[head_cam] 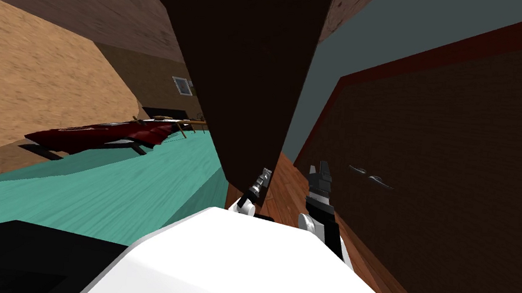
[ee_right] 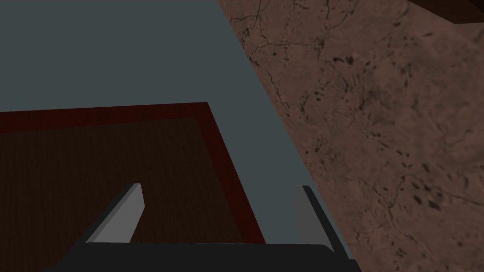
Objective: Push the door open
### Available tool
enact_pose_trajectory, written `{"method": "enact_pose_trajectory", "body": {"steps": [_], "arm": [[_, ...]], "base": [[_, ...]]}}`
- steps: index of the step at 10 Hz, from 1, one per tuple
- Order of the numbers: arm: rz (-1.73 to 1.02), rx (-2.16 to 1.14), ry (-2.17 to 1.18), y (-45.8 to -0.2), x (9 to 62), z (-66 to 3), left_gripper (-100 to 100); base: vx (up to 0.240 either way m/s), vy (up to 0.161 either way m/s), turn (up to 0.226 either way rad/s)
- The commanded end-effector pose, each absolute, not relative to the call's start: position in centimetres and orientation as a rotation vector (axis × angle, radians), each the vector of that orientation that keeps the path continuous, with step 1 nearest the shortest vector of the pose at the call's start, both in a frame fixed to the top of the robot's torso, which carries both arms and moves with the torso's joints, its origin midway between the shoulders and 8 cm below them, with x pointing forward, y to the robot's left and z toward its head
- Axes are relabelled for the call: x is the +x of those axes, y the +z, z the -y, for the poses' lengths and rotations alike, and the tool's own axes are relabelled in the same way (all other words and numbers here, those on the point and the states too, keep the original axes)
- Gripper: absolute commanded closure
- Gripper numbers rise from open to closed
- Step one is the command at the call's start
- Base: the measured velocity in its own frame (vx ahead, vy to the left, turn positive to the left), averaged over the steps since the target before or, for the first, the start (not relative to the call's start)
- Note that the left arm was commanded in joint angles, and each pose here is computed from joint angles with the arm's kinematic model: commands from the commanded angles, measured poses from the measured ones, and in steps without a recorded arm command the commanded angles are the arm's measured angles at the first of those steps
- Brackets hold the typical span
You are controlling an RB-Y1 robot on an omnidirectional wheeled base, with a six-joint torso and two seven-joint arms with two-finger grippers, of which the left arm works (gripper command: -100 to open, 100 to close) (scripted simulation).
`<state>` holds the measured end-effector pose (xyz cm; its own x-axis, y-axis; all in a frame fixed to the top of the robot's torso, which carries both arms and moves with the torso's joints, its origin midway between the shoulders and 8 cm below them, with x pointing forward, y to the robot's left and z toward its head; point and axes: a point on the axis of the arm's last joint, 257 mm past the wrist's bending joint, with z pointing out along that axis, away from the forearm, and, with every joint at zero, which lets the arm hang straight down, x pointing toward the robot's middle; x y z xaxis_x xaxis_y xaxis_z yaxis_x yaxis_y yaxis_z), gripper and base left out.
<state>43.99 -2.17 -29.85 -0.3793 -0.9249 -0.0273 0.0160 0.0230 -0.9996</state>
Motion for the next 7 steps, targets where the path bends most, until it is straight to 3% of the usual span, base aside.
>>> {"method": "enact_pose_trajectory", "body": {"steps": [1, 3, 7], "arm": [[-1.498, -0.974, -1.47, -30.1, 43.9, 2.1, 100], [-1.498, -0.974, -1.47, -30.1, 43.9, 2.1, 100], [-1.496, -0.981, -1.392, -31.3, 45.0, -2.1, 100]], "base": [[-0.02, 0.009, 0.003], [-0.006, 0.002, 0.002], [0.145, -0.125, 0.089]]}}
